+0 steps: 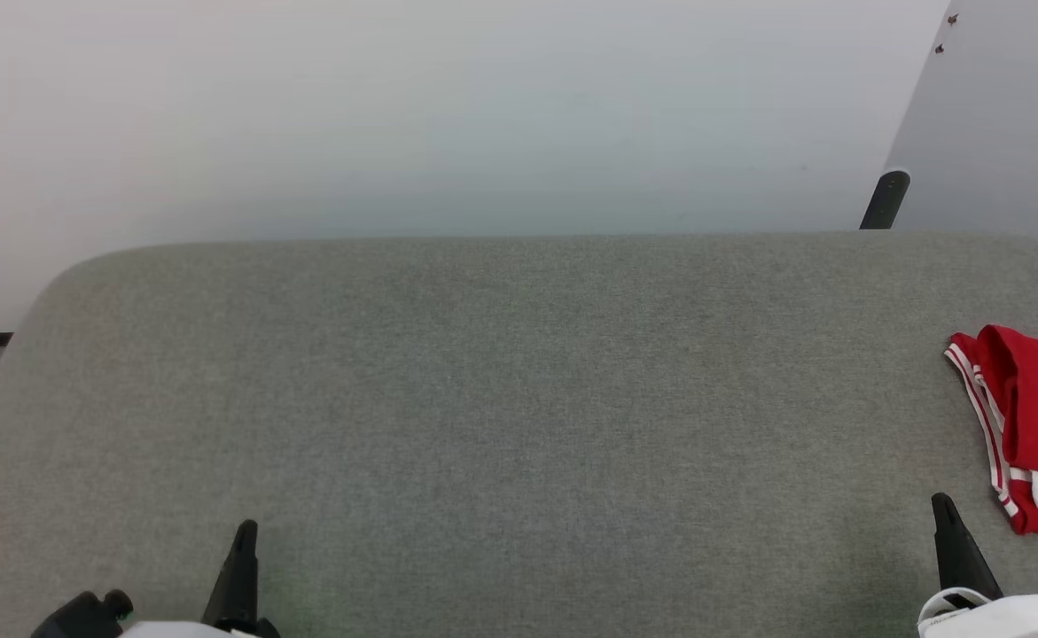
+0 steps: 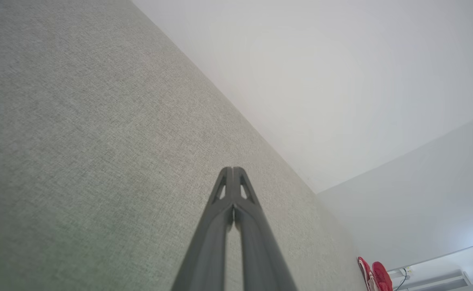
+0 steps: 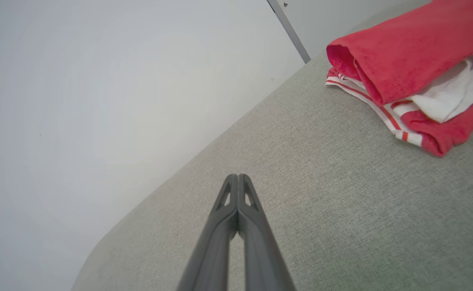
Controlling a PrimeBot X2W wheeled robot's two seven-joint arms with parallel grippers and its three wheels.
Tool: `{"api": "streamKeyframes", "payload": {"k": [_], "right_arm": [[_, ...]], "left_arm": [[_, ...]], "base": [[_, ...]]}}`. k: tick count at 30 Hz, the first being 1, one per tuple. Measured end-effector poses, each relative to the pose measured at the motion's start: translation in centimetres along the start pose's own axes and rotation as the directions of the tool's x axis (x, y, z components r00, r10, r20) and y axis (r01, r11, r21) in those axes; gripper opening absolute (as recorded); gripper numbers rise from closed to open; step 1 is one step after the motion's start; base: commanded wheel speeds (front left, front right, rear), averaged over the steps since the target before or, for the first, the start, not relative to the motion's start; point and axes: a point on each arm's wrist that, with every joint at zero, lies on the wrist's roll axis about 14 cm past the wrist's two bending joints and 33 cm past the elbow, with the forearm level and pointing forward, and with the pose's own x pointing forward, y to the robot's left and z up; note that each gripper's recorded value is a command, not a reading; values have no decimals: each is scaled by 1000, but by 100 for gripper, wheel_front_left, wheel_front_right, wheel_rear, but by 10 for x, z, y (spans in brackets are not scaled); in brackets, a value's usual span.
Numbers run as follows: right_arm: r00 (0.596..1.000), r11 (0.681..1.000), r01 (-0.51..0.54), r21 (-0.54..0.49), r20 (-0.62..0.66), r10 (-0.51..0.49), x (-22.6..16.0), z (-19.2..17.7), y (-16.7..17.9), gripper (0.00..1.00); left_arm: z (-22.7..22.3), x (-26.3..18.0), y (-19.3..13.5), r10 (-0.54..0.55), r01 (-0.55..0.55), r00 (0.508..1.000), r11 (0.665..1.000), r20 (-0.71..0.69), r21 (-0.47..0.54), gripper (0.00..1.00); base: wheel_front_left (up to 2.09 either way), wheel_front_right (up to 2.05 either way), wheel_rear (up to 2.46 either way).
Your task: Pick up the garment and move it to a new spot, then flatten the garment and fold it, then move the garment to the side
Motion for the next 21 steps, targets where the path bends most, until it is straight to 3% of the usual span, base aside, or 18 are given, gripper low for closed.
{"api": "streamKeyframes", "payload": {"k": [21], "right_arm": [[1000, 965, -4, 263, -7, 6, 9, 1, 7, 0]], "left_arm": [[1, 12, -12, -15, 14, 1000, 973, -4, -232, 0]], "base": [[0, 0, 0]]}}
